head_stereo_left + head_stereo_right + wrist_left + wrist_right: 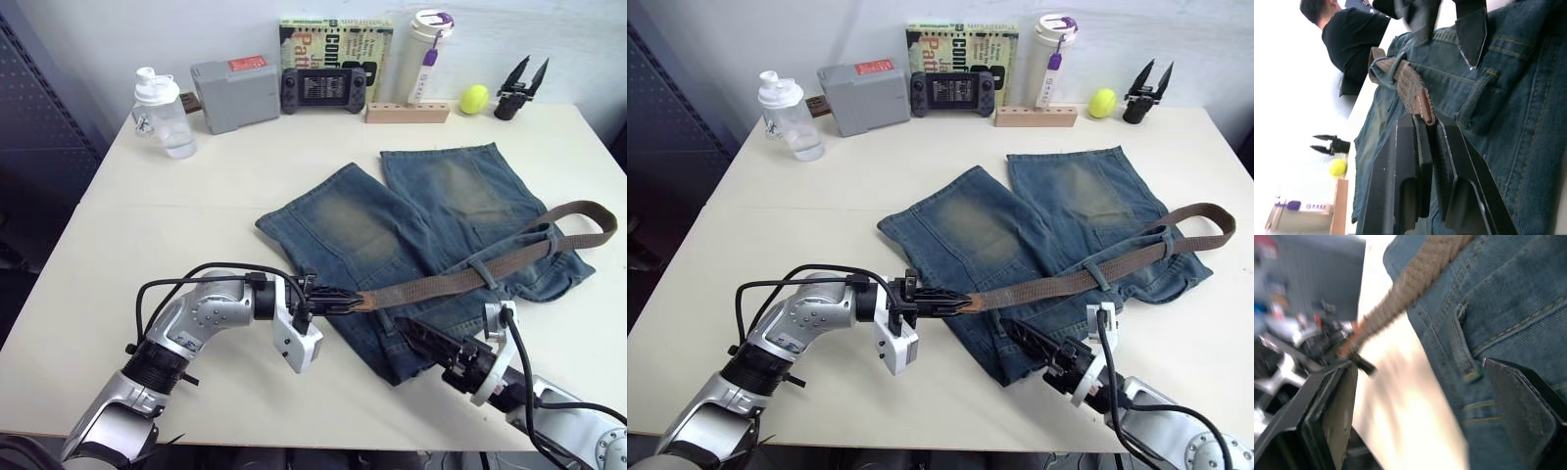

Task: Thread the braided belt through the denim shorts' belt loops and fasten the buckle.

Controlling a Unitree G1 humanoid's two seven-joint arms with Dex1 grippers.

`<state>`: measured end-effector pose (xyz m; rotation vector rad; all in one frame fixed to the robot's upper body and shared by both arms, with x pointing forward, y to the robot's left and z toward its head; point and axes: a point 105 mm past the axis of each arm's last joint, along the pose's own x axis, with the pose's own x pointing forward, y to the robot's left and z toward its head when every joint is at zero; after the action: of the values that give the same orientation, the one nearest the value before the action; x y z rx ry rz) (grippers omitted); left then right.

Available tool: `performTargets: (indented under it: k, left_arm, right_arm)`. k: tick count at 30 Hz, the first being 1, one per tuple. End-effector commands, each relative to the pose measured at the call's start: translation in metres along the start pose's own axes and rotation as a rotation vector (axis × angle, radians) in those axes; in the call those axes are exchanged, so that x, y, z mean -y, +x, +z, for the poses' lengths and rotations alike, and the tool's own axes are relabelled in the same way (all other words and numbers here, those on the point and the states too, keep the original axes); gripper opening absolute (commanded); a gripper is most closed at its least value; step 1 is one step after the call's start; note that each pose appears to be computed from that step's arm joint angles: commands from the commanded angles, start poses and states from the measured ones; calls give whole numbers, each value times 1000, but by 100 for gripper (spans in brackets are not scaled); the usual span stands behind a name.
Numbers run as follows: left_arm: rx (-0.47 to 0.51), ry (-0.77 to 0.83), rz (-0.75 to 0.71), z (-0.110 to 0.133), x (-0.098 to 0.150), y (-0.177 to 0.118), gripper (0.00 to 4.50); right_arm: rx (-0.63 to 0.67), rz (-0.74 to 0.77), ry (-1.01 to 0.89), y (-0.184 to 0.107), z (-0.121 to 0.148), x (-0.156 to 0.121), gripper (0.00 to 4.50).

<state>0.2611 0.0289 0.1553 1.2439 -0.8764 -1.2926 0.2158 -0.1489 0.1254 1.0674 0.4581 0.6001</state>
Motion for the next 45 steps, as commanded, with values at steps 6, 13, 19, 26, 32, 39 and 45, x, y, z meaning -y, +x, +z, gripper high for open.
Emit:
performTargets:
  k: [6,13,19,26,32,39,45]
  left_arm:
    - [26,35,26,4,-6,2,0]
    - [28,35,20,5,-6,2,0]
    - [27,29,16,4,-5,2,0]
    - [22,-60,50,-1,-9,0,211]
    - [45,-487,59,3,-6,-16,345]
    - [32,-685,6,11,7,-31,345]
    - [19,-752,2,14,11,-32,345]
  right_arm:
    - [199,-54,166,16,22,-5,439]
    - [253,-71,182,14,31,-4,358]
    - [255,-55,197,19,30,-8,100]
    - [281,-54,223,25,36,-8,0]
    - [360,-31,188,12,55,-9,0]
    - [398,-48,103,-9,79,0,0]
    - [374,-65,82,-16,85,9,0]
